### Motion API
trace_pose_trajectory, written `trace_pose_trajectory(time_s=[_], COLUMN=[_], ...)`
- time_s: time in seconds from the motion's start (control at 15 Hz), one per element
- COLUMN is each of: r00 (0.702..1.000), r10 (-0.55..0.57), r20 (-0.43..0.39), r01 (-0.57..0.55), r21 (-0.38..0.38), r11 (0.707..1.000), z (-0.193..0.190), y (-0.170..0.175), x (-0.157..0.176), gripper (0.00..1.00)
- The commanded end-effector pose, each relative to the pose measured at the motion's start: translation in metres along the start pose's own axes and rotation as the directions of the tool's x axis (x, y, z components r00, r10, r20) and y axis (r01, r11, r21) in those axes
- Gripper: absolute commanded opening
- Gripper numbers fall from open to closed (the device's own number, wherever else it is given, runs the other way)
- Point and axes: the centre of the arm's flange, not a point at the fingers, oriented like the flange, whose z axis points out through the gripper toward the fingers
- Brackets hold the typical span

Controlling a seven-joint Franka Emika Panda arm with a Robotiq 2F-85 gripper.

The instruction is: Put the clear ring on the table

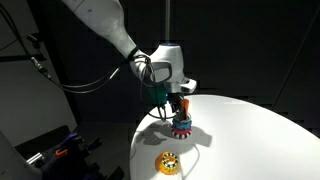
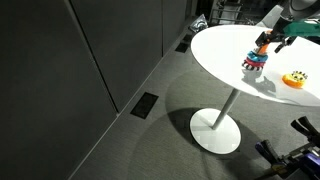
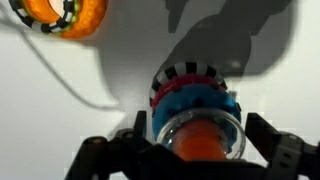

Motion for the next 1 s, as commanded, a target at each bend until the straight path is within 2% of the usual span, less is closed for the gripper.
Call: trace_pose_trajectory(time_s=[0.0, 0.33, 0.4, 0.47, 0.6, 0.8, 0.93], r00=[1.0, 0.999, 0.999, 0.999, 0.999, 0.999, 0.999], r10=[0.01, 0.0, 0.001, 0.001, 0.0, 0.0, -0.001], r20=[-0.021, -0.032, -0.034, -0.035, -0.039, -0.041, -0.042], r01=[-0.01, -0.001, -0.001, -0.001, -0.001, -0.001, 0.0], r21=[-0.014, -0.02, -0.02, -0.021, -0.024, -0.027, -0.027], r11=[1.0, 1.0, 1.0, 1.0, 1.0, 1.0, 1.0], z=[0.006, 0.011, 0.011, 0.011, 0.008, 0.002, -0.003], y=[-0.006, -0.011, -0.011, -0.011, -0.011, -0.011, -0.011], x=[0.009, 0.01, 0.01, 0.01, 0.009, 0.007, 0.006], gripper=[1.0, 0.99, 0.74, 0.74, 0.61, 0.53, 0.33])
